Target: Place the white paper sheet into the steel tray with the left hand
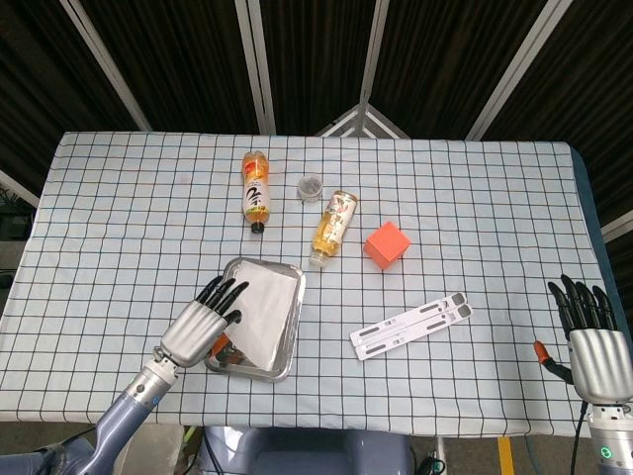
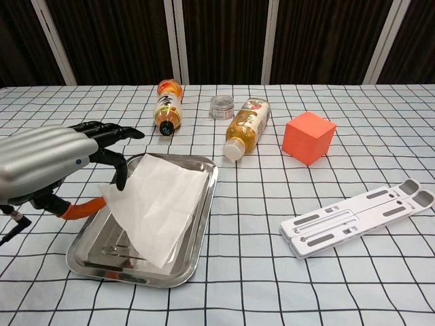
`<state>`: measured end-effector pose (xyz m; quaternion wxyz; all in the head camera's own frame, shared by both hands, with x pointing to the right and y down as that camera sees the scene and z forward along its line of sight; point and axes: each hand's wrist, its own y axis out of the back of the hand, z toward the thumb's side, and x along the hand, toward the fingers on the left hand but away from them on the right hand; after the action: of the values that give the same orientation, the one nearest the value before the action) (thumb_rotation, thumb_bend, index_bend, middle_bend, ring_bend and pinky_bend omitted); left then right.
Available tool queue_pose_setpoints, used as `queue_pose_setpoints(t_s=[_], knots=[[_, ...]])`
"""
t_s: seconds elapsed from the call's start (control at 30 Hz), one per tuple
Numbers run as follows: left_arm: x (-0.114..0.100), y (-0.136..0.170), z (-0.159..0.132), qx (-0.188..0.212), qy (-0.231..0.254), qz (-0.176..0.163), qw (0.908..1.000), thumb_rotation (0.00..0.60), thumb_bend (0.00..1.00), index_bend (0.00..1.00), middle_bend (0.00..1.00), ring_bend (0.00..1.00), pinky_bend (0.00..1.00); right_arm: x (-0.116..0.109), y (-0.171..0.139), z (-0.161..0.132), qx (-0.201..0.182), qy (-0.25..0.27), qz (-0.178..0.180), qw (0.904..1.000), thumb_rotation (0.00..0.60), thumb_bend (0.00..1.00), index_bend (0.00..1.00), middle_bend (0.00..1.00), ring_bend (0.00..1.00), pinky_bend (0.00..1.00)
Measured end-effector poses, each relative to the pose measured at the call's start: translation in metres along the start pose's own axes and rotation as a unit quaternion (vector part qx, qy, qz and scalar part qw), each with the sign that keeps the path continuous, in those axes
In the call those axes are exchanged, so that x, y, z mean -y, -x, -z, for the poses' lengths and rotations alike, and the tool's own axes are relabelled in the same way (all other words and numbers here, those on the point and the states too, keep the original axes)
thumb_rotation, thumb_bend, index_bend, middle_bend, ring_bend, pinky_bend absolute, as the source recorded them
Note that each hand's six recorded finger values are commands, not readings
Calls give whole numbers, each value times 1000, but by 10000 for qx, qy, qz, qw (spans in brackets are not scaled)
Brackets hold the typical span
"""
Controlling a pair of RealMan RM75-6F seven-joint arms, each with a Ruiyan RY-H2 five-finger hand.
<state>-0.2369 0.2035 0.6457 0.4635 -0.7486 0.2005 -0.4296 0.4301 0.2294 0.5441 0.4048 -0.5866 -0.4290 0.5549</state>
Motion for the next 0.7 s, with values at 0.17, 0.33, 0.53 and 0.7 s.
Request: queue_pose_setpoints(t_s=[0.17,0.33,0.53,0.7], knots=[[-4,5,3,26,24,-30,10000,600,255,187,0,0,0,-1,0,0,-5,1,22,10000,600,329,0,0,0,0],[-5,12,7,-26,151,-21,9999,600,110,97,0,0,0,0,0,-1,-10,-11,10,10000,600,329,0,0,0,0],[-6,17,11,-25,295,13,9996,600,10,29,0,0,0,0,0,-1,-4,-32,11,10000,600,329,0,0,0,0],[-9,21,15,1,299,43,9995,600,11,11,0,0,0,0,0,0,6,-29,4,10000,600,328,0,0,0,0]])
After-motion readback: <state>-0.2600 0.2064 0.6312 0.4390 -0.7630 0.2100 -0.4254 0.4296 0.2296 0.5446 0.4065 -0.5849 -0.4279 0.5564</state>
